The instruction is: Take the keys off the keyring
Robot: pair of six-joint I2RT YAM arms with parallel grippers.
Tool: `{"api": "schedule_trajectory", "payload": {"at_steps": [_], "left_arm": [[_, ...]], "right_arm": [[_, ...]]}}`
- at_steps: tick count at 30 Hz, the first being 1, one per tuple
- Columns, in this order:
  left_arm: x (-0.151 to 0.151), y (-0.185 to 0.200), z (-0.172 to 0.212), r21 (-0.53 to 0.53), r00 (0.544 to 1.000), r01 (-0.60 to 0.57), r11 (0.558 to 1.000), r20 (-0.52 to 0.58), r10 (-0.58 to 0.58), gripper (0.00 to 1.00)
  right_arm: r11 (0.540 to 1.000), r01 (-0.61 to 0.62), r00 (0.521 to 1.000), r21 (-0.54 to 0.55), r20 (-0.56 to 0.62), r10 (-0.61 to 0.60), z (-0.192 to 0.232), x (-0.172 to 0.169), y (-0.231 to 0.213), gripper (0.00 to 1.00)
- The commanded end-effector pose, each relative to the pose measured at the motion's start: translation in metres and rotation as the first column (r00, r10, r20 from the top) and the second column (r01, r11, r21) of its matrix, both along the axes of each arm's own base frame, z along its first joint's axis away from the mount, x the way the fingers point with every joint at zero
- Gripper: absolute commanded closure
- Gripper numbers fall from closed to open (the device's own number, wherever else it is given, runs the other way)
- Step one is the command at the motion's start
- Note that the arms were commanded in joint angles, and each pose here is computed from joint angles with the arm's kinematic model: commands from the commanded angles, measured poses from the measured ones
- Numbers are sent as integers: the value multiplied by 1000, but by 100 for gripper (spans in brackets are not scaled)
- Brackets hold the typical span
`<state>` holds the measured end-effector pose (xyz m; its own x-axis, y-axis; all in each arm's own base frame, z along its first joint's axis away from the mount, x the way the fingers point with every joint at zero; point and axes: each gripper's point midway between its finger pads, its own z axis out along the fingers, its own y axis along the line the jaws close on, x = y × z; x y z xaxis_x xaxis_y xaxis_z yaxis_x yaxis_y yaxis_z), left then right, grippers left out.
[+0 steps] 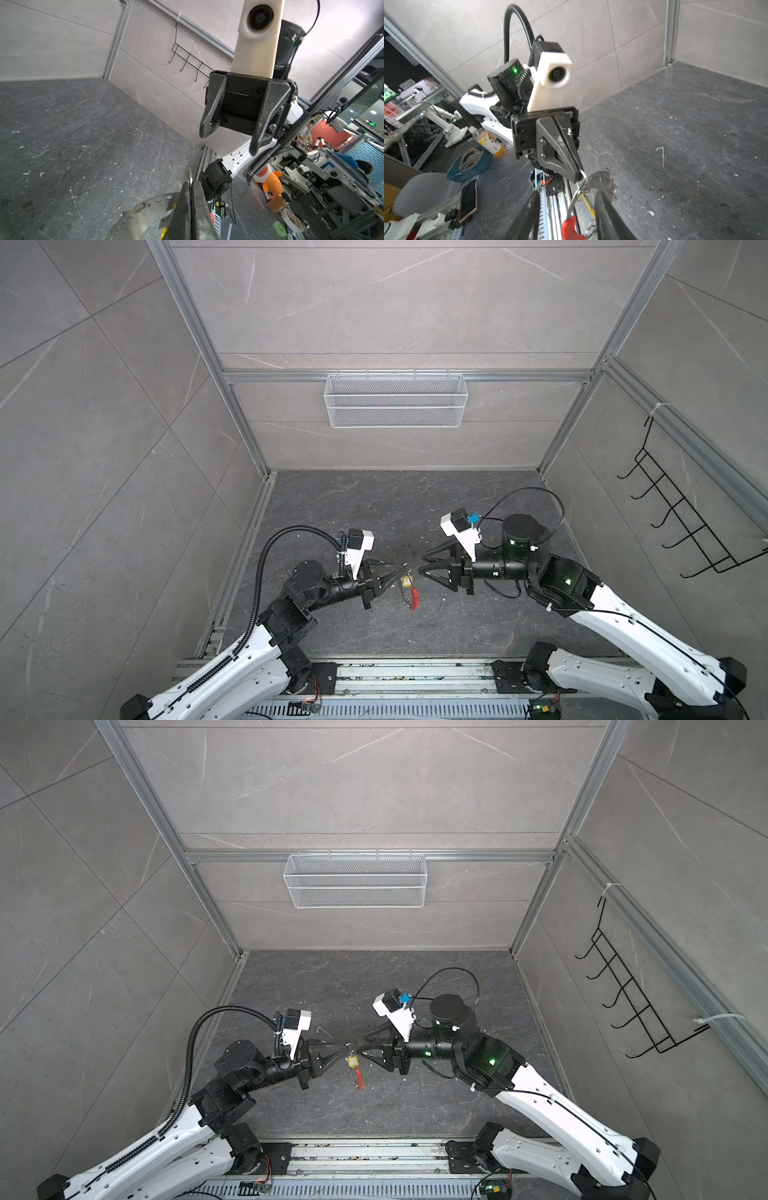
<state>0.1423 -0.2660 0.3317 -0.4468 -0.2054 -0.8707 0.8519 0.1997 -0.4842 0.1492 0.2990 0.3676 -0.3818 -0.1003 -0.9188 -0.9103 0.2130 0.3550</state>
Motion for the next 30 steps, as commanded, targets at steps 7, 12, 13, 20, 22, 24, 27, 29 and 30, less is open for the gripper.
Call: {"api": "schedule_trajectory", "payload": {"at_steps": [7,12,13,20,22,24,27,29,30], "left_arm": [[9,14,55,-226,993,-76,971,67,93,100],[9,12,62,-245,994,-59,968,79,80,100],[9,11,62,-246,994,-57,968,79,79,100],[8,10,63,-252,994,-47,967,85,70,100],[7,10,64,-253,994,-46,966,87,71,100],[7,11,64,-254,993,-46,966,90,71,100],[7,10,63,-251,993,-47,967,90,72,100],[8,10,61,-248,994,-50,967,86,73,100],[8,10,61,-247,994,-51,968,86,74,100]], "right_arm": [[979,48,999,200,-35,-42,15,17,14,55],[970,25,998,243,-57,-12,16,19,21,57],[968,17,998,250,-61,-2,17,18,22,57],[966,12,996,259,-91,12,11,21,28,63],[965,10,996,261,-94,15,11,21,29,67],[965,4,995,264,-97,22,11,20,29,71],[963,2,995,268,-100,25,11,19,30,81],[963,3,994,269,-102,25,11,19,29,86],[963,2,995,270,-101,26,11,19,29,89]]}}
